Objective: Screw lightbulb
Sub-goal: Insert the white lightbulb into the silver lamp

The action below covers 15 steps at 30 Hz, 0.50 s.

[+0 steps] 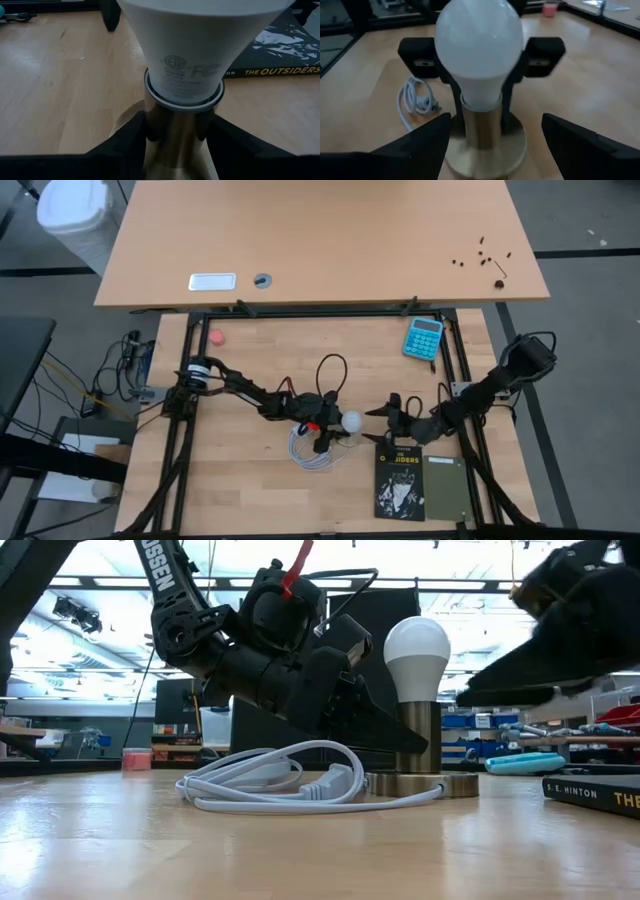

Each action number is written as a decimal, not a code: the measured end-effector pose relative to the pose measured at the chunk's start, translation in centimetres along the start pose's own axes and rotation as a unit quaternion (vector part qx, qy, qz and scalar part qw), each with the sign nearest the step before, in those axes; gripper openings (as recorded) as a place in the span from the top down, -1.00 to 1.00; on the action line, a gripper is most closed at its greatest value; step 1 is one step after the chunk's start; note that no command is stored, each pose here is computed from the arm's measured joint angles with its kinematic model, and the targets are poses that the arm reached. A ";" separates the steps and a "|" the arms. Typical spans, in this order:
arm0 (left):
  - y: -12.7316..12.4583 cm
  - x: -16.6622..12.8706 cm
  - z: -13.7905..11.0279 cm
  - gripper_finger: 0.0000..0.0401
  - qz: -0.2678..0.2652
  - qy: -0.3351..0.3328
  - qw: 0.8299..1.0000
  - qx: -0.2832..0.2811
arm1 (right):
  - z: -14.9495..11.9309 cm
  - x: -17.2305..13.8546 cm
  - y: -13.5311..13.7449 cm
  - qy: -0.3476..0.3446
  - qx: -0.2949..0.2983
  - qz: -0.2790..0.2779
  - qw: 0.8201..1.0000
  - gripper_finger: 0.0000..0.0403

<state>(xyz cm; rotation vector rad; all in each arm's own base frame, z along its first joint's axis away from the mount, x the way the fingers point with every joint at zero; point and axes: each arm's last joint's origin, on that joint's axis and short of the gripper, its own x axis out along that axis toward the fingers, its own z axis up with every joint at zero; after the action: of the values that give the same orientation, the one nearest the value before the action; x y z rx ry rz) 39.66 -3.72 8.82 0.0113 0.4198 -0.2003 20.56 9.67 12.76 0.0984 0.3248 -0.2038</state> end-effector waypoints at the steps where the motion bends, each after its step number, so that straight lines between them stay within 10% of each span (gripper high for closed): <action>1: 0.0 0.0 0.0 0.08 0.000 -0.001 1.000 0.000 | 0.2 0.4 0.0 0.004 -0.002 0.006 1.000 -0.62; 15: -0.1 0.0 0.1 0.08 0.001 -0.003 1.000 0.000 | 1.8 3.7 1.5 0.008 -0.040 0.026 0.999 -0.67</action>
<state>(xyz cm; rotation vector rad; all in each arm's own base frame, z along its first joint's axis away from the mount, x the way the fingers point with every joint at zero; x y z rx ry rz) 39.68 -3.79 8.88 0.0101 0.4144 -0.1987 24.89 10.27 13.30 0.0296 0.3462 -0.1391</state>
